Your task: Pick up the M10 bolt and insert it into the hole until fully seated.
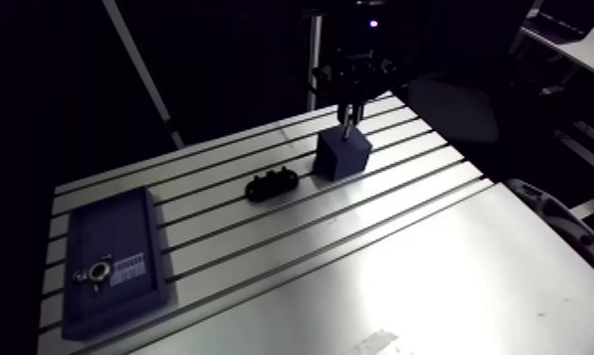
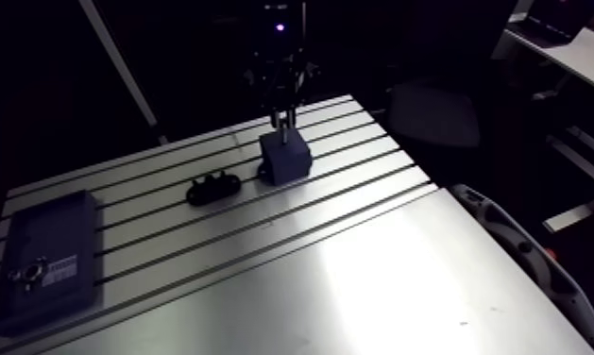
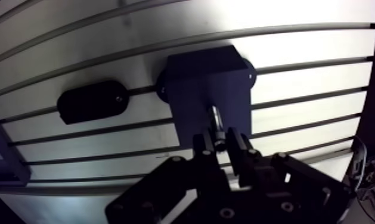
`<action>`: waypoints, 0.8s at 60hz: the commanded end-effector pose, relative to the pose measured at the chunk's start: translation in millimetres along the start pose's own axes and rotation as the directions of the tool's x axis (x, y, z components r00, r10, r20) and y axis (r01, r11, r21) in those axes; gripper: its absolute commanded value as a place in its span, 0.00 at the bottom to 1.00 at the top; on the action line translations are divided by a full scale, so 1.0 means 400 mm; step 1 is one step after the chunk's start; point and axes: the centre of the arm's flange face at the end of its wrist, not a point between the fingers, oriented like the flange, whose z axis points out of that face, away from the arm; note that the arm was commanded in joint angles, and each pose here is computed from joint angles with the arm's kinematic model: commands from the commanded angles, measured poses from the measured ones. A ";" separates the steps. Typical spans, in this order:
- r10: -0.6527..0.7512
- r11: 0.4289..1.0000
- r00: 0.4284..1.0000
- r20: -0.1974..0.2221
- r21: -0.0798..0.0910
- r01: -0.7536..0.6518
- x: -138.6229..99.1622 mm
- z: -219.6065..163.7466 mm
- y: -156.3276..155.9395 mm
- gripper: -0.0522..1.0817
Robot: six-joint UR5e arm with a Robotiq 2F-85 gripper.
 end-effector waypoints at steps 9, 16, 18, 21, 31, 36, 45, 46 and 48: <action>0.001 1.000 1.000 0.000 0.001 -0.001 -0.002 0.000 0.001 1.00; 0.001 1.000 1.000 -0.002 0.000 -0.001 -0.003 -0.002 0.001 1.00; 0.001 1.000 1.000 -0.002 0.000 -0.001 -0.003 -0.002 0.001 1.00; 0.001 1.000 1.000 -0.003 0.000 -0.001 -0.002 -0.004 0.001 1.00; 0.001 1.000 1.000 -0.002 0.000 -0.001 -0.002 -0.004 0.001 1.00; 0.001 1.000 1.000 -0.003 0.000 -0.001 -0.002 -0.005 0.001 1.00; 0.001 1.000 1.000 -0.003 0.000 -0.001 -0.002 -0.006 0.001 1.00; 0.001 1.000 1.000 -0.003 0.001 -0.001 -0.002 -0.006 0.001 1.00; 0.001 1.000 1.000 -0.002 0.001 -0.001 -0.002 -0.004 0.001 1.00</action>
